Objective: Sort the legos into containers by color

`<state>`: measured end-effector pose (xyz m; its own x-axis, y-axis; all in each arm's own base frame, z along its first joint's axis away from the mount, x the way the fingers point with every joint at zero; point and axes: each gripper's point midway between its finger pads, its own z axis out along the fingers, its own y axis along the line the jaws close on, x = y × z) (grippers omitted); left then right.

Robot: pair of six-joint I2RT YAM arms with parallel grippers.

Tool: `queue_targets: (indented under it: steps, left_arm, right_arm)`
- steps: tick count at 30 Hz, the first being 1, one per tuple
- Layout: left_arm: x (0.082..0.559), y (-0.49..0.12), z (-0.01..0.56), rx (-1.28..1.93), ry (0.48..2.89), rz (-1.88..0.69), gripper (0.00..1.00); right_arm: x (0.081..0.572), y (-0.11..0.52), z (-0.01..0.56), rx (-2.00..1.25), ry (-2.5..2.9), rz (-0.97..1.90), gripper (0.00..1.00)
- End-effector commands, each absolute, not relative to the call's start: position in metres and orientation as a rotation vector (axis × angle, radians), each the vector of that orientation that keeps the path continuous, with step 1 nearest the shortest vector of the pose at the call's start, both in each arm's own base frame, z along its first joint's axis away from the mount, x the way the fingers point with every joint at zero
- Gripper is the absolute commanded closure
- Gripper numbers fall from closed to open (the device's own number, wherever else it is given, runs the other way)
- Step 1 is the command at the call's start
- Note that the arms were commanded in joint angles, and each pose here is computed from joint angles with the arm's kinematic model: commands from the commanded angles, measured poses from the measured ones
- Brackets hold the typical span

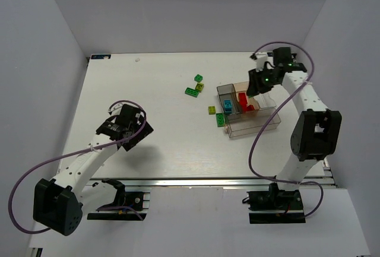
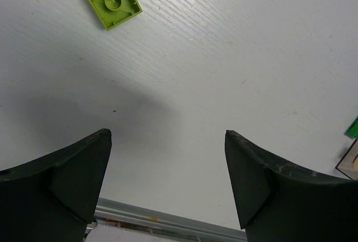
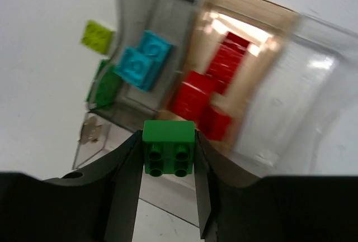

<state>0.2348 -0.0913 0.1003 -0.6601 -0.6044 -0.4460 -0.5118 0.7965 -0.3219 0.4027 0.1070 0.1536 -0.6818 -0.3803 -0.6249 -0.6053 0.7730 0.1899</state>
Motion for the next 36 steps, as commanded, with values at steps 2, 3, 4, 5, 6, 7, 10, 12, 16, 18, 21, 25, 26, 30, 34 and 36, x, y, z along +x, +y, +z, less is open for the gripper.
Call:
queue_targets:
  steps: [2,3,4,5,6,7,10,12,16,18,21,25,26,30,34,36]
  left_arm:
    - [0.242,-0.089,0.098,-0.839,2.431,-0.189,0.08]
    - [0.244,-0.089,0.098,-0.836,2.433,-0.182,0.08]
    - [0.245,-0.089,0.097,-0.832,2.437,-0.178,0.08]
    - [0.247,-0.09,0.096,-0.827,2.443,-0.172,0.07]
    - [0.249,-0.09,0.096,-0.826,2.443,-0.167,0.07]
    - [0.25,-0.091,0.096,-0.826,2.446,-0.164,0.06]
    - [0.255,-0.092,0.096,-0.817,2.446,-0.159,0.06]
    - [0.259,-0.093,0.097,-0.814,2.445,-0.155,0.05]
    - [0.264,-0.092,0.099,-0.802,2.451,-0.126,0.04]
    - [0.266,-0.088,0.099,-0.798,2.451,-0.09,0.03]
    - [0.27,-0.082,0.095,-0.811,2.461,-0.046,0.02]
    - [0.276,-0.083,0.087,-0.811,2.49,-0.05,0.02]
    - [0.281,-0.084,0.087,-0.809,2.492,-0.061,0.02]
    - [0.315,-0.114,0.102,-0.693,2.461,-0.253,0.09]
    - [0.361,-0.156,0.12,-0.411,2.419,-0.463,0.55]
    - [0.384,-0.184,0.113,-0.311,2.442,-0.58,0.61]
  right_arm:
    - [0.431,0.047,0.171,-0.392,2.4,0.402,1.0]
    - [0.434,0.04,0.167,-0.366,2.413,0.384,1.0]
    - [0.436,0.025,0.162,-0.338,2.429,0.349,1.0]
    - [0.438,0.019,0.154,-0.336,2.444,0.333,1.0]
    - [0.44,0.014,0.151,-0.335,2.442,0.314,1.0]
    - [0.442,0.006,0.147,-0.321,2.448,0.281,1.0]
    - [0.451,-0.001,0.139,-0.335,2.446,0.251,1.0]
    - [0.458,-0.004,0.132,-0.341,2.457,0.245,0.91]
    - [0.467,-0.007,0.12,-0.354,2.468,0.246,0.69]
    - [0.469,-0.008,0.112,-0.361,2.484,0.26,0.59]
    - [0.473,-0.003,0.111,-0.389,2.475,0.285,0.5]
    - [0.472,0.002,0.122,-0.412,2.447,0.321,0.39]
    - [0.471,0.002,0.124,-0.418,2.441,0.325,0.39]
    - [0.469,0.009,0.135,-0.437,2.411,0.36,0.41]
    - [0.454,0.044,0.177,-0.615,2.206,0.574,0.66]
    - [0.428,0.074,0.198,-0.802,2.013,0.756,0.69]
